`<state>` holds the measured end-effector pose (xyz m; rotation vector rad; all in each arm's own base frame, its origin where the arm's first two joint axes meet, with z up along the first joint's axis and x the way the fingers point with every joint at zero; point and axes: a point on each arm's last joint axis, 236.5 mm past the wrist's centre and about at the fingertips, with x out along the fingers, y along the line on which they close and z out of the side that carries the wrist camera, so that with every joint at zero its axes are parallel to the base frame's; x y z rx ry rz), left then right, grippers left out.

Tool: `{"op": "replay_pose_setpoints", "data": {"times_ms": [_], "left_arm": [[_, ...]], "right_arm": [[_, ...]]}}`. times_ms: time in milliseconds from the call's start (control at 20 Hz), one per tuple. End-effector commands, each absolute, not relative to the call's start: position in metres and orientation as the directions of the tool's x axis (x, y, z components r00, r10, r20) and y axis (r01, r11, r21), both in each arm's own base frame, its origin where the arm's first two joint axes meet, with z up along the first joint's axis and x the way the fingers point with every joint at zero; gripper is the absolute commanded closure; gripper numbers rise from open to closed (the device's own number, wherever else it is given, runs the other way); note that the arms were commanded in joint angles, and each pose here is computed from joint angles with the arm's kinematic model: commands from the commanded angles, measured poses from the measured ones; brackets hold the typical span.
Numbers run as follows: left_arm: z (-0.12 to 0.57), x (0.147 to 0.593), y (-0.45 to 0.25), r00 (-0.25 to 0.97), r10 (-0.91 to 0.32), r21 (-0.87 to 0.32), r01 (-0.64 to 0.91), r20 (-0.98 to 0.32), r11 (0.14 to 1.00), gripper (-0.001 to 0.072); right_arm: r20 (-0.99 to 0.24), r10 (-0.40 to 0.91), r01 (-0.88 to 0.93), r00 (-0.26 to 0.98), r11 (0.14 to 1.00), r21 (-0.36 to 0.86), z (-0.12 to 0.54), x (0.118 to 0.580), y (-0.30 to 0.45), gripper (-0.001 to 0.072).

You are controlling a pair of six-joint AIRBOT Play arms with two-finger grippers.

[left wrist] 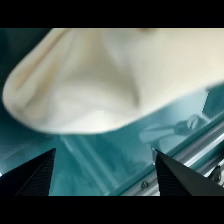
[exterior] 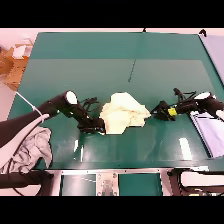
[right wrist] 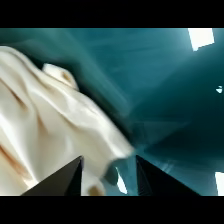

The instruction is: Fold the shirts.

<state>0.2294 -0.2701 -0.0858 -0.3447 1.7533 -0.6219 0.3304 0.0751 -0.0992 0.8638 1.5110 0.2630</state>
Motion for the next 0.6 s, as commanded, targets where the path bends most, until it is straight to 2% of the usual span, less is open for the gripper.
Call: {"op": "replay_pose_setpoints", "data": {"times_ms": [0,50,100,150,200,300,350,400,550], "left_arm": [[-0.097,0.236,-0.284,-0.199,-0.569,-0.589,0.056,-0.798,0.806,0.0004],[-0.097,0.237,-0.284,-0.195,-0.569,-0.588,0.055,-0.799,0.807,0.0171],[-0.099,0.238,-0.282,-0.193,-0.561,-0.581,0.065,-0.805,0.811,0.0373],[-0.101,0.239,-0.279,-0.188,-0.548,-0.569,0.077,-0.815,0.819,0.0419],[-0.103,0.241,-0.276,-0.179,-0.536,-0.556,0.089,-0.825,0.826,0.0419],[-0.107,0.247,-0.272,-0.151,-0.519,-0.535,0.093,-0.841,0.84,0.0421],[-0.108,0.252,-0.272,-0.13,-0.518,-0.53,0.087,-0.846,0.844,0.0584],[-0.108,0.258,-0.273,-0.107,-0.521,-0.53,0.087,-0.847,0.844,0.0684],[-0.093,0.275,-0.277,-0.039,-0.537,-0.538,0.121,-0.843,0.834,0.0686]], "right_arm": [[-0.749,0.658,0.332,0.08,0.691,0.642,-0.12,0.343,0.095,0.0427],[-0.749,0.658,0.325,0.079,0.693,0.643,-0.12,0.346,0.096,0.0487],[-0.749,0.657,0.316,0.085,0.695,0.645,-0.118,0.35,0.096,0.0553],[-0.748,0.657,0.3,0.092,0.698,0.65,-0.115,0.354,0.096,0.0613],[-0.745,0.66,0.289,0.093,0.699,0.655,-0.111,0.356,0.096,0.0686],[-0.741,0.665,0.272,0.097,0.698,0.662,-0.105,0.361,0.096,0.0692],[-0.738,0.668,0.265,0.097,0.698,0.666,-0.102,0.363,0.096,0.0692],[-0.734,0.673,0.258,0.092,0.696,0.67,-0.099,0.363,0.097,0.0692],[-0.717,0.693,0.224,0.076,0.689,0.69,-0.083,0.367,0.1,0.0693]]}}
